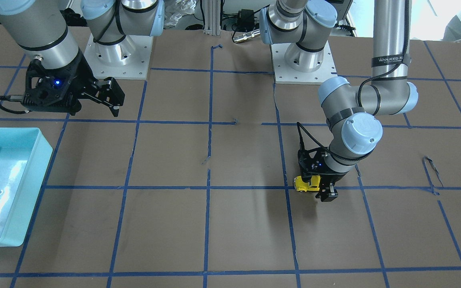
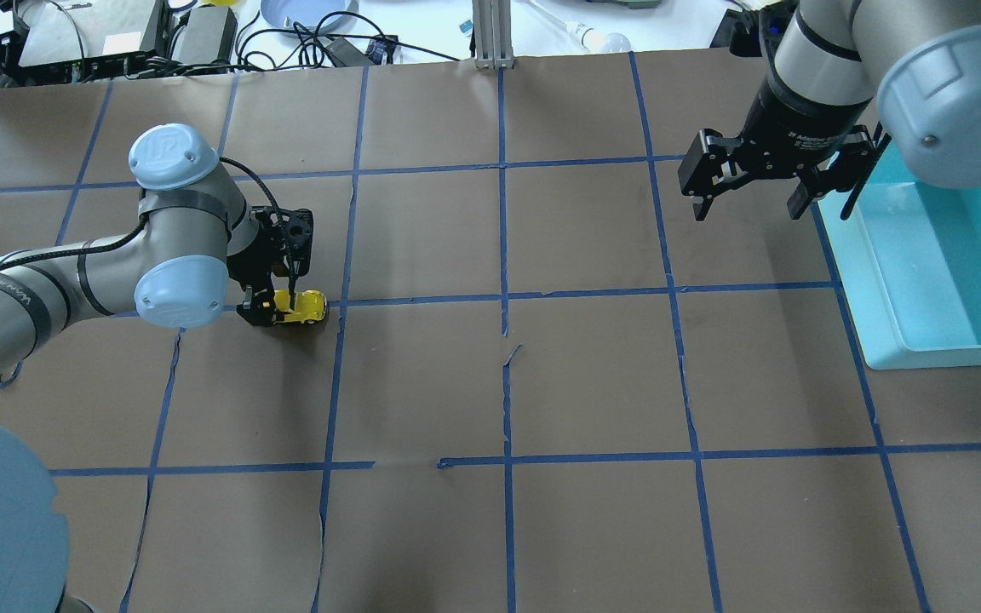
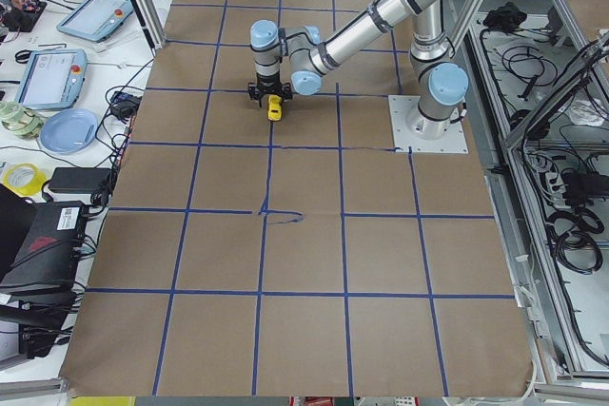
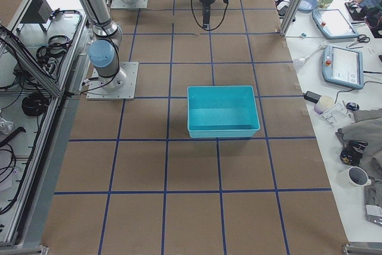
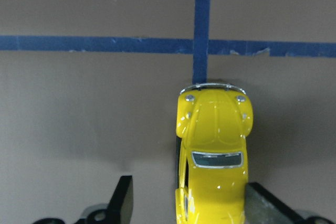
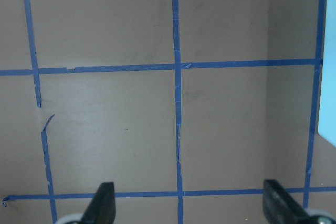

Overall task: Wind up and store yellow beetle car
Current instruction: 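Close the left gripper on the yellow car, pressing it to the table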

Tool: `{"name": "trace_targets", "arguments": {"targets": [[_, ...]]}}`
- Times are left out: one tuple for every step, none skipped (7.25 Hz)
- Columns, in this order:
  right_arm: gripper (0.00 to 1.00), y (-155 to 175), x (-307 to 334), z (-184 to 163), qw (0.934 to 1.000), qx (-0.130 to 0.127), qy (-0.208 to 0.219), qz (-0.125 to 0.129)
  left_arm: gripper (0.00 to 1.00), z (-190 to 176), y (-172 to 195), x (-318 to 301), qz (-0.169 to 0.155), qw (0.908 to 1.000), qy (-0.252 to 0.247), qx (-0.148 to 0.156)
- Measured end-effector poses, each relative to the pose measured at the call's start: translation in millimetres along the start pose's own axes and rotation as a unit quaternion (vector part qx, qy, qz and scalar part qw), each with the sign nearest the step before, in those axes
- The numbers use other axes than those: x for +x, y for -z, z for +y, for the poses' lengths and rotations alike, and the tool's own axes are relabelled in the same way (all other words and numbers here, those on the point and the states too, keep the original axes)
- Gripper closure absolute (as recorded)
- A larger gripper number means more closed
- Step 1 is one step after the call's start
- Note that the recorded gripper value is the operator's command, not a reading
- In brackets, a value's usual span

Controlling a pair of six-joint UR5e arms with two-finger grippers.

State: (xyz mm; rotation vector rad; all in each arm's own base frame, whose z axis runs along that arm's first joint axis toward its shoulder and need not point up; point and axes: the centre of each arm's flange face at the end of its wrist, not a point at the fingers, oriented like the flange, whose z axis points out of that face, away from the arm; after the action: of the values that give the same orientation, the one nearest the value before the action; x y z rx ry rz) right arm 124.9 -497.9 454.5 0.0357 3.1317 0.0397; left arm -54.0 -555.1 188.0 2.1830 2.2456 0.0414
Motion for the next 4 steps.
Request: {"name": "trace_targets", "arguments": {"targets": [[0.0, 0, 0, 0, 1.0, 0.0, 0.0, 0.0, 0.22, 0, 0, 1, 0.0, 1.0, 0.0, 0.0], [0.0, 0, 0, 0, 1.0, 0.0, 0.0, 0.0, 0.22, 0, 6, 0, -0.006, 1.0, 0.0, -0.001], [0.0, 0, 0, 0, 1.0, 0.0, 0.0, 0.0, 0.22, 1, 12, -3, -0.01, 0.9999, 0.0, -0.003], [0.0, 0, 0, 0, 1.0, 0.0, 0.0, 0.0, 0.22, 1, 13, -4, -0.009, 1.0, 0.001, -0.003]]}}
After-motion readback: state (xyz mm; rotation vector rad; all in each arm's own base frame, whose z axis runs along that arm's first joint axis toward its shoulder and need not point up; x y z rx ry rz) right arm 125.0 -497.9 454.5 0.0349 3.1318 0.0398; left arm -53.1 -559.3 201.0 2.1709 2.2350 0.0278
